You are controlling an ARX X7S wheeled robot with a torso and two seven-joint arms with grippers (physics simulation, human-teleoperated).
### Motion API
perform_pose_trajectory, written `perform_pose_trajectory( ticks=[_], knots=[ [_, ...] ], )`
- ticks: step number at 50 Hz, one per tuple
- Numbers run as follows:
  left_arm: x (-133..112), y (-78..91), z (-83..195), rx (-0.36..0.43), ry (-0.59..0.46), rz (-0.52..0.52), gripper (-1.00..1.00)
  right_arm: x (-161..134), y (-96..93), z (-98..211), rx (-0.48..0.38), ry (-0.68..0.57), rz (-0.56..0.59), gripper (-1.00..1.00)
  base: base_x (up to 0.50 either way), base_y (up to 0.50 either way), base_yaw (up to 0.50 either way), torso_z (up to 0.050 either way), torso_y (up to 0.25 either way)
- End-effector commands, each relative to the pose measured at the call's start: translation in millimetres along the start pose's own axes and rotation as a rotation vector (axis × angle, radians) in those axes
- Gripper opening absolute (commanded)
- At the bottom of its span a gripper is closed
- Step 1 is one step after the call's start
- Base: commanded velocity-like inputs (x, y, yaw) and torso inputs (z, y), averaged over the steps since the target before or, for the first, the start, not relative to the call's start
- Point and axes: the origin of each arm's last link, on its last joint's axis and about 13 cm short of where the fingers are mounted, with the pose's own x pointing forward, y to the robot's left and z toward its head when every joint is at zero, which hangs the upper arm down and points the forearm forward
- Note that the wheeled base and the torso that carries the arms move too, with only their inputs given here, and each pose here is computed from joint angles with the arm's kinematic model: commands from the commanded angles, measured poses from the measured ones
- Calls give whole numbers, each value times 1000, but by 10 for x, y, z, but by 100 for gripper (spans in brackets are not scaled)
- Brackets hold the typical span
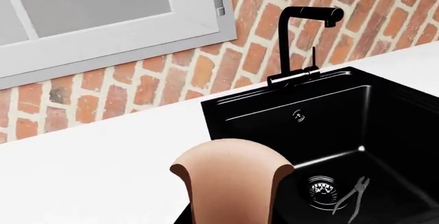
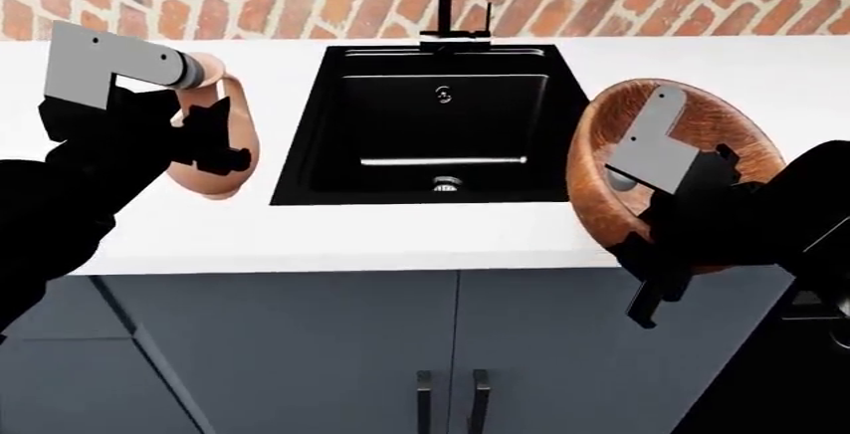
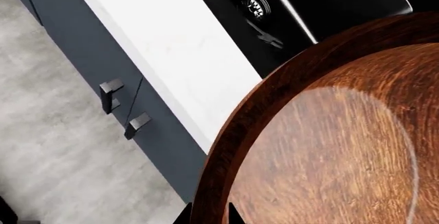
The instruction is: Pick the bowl and jug and place them in the sink. Then turn on the water.
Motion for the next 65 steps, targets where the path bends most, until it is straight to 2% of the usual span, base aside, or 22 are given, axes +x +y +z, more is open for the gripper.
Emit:
perform_pose_trajectory(
  ticks=[1,65],
  knots=[
    [-20,45,98,5,-46,37,-100,-23,-23,27,-10,-13,-27,-100,-72,-256,0,0,0],
    [-15,59,69,-2,-48,41,-100,-13,-17,44,-22,-10,-21,-100,-26,-265,0,1,3]
  ],
)
